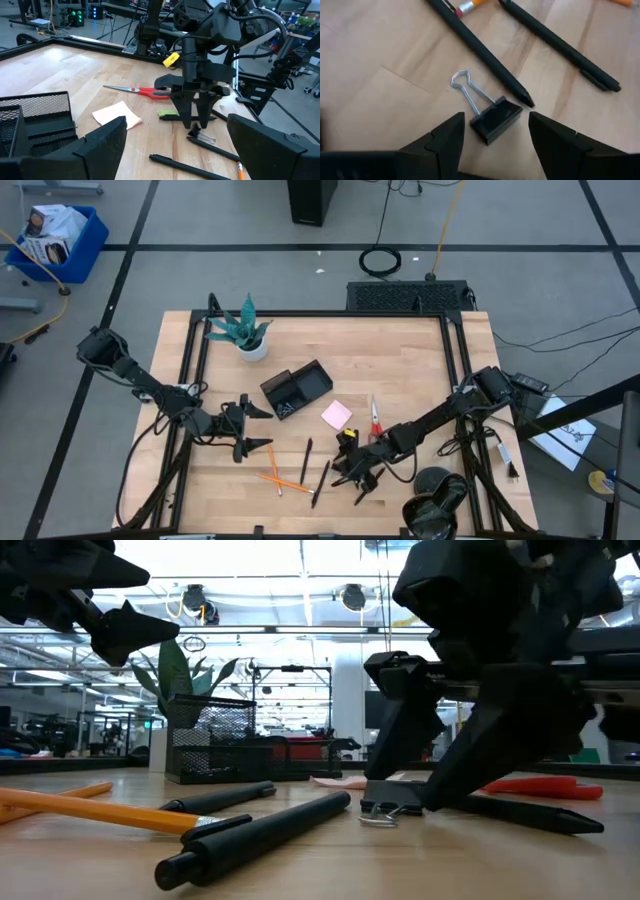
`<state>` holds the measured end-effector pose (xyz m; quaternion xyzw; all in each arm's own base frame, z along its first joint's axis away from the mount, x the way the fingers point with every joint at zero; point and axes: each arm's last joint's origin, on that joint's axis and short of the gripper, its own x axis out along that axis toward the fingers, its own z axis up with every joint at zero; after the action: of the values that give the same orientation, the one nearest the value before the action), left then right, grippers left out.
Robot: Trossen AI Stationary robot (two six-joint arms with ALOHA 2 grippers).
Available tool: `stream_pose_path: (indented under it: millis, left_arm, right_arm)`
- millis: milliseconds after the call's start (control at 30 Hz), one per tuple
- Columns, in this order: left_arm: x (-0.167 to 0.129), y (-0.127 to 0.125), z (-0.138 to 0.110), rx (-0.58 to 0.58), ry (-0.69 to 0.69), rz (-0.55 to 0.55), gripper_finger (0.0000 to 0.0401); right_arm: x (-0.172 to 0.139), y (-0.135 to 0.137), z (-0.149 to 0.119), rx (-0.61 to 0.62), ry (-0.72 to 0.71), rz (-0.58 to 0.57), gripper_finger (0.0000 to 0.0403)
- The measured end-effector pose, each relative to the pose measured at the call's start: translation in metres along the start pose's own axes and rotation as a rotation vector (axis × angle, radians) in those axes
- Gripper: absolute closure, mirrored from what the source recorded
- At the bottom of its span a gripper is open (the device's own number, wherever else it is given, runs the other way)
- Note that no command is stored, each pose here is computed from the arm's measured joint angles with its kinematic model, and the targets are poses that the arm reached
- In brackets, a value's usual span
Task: Pick and place office supplies into organizer
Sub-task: Put the black binder clip into the black desk organizer
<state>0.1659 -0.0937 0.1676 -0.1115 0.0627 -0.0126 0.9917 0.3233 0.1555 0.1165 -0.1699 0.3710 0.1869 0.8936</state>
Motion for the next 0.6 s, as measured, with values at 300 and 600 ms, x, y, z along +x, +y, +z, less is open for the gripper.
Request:
stream_pose_path:
  millis: [300,600]
  left_arm:
    - [0.0,0.0,0.0,0.004,0.0,0.001,0.0052]
    - [0.0,0.0,0.0,0.004,0.0,0.001,0.0052]
  right_arm:
    - [0.001,0.021,0.004,-0.024,-0.035,-0.02,0.0208]
    - [0.001,0.019,0.003,0.075,-0.035,-0.041,0.0207]
